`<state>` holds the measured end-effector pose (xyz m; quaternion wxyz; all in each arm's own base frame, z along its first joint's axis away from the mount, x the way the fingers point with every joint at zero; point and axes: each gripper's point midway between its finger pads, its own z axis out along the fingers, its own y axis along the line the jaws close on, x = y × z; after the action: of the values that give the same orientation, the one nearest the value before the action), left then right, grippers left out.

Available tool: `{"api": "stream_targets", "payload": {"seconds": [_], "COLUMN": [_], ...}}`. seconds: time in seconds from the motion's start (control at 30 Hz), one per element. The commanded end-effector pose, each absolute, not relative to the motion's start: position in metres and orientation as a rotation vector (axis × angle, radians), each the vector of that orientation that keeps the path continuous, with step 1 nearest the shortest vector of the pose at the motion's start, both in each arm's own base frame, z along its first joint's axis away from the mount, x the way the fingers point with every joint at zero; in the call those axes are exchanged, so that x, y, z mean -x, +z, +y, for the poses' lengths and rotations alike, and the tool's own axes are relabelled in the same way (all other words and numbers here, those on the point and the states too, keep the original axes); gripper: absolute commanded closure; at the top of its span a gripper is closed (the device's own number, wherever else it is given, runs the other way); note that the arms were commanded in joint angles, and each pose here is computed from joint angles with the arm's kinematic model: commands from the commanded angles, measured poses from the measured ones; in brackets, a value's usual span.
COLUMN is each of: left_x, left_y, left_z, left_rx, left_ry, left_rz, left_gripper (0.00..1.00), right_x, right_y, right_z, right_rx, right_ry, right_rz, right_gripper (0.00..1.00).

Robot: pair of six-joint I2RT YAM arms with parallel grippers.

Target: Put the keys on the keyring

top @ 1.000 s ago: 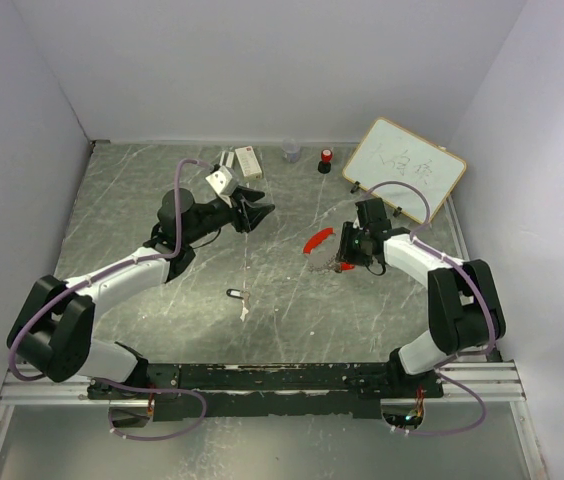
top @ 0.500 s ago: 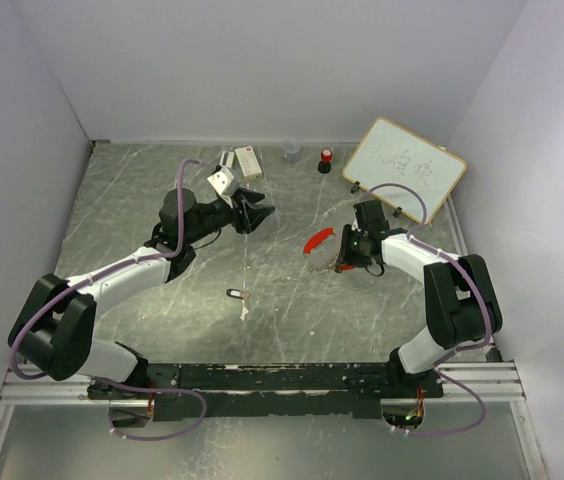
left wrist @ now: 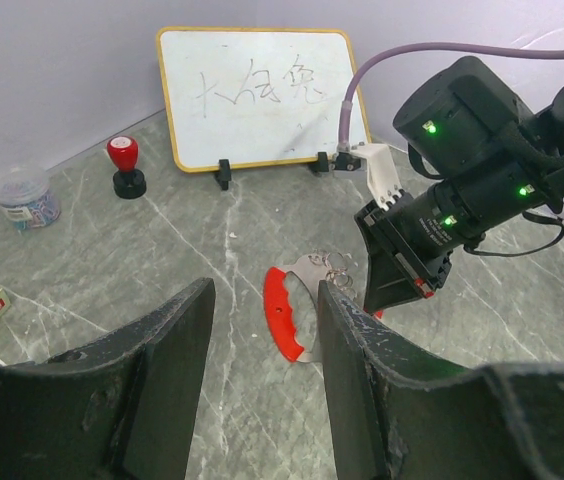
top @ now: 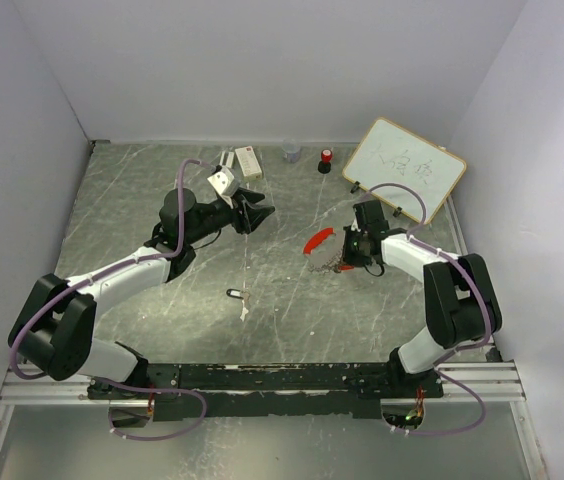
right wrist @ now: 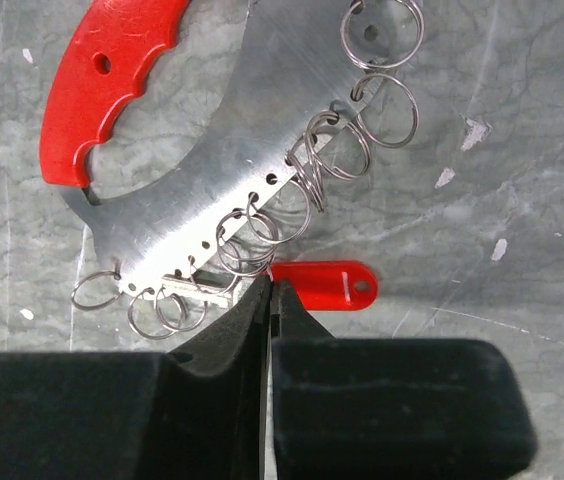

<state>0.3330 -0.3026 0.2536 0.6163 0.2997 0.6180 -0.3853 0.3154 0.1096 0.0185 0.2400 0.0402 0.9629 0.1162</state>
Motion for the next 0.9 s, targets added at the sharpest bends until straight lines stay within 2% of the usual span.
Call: {"api": "stream_targets", "payload": {"seconds": [0.0, 0.47, 0.87], "left_x": [-0.335, -0.333, -0.327], "left_y": [0.261, 0.274, 0.292], "left_z": [-0.307, -0.314, -0.323], "left_rx": [-0.691, -0.688, -0.738], "left_ry": [-0.887, -0.922, -0.965], "left_rz": [1.402, 1.345, 1.257], "left_gripper": [0.44, 0.44, 0.44], "right_x": [-0.324, -0.350, -0.356], "right_y": [0.041, 0.147, 0.226], "right_z": [0.105, 0.113, 0.161], "right_rx": [-0.051, 0.233, 0.488], "right_ry": [0.285, 0.279, 0.505], "right_rz": [2.566, 2.264, 1.946], "right_gripper": [1.00, 1.00, 1.00]}}
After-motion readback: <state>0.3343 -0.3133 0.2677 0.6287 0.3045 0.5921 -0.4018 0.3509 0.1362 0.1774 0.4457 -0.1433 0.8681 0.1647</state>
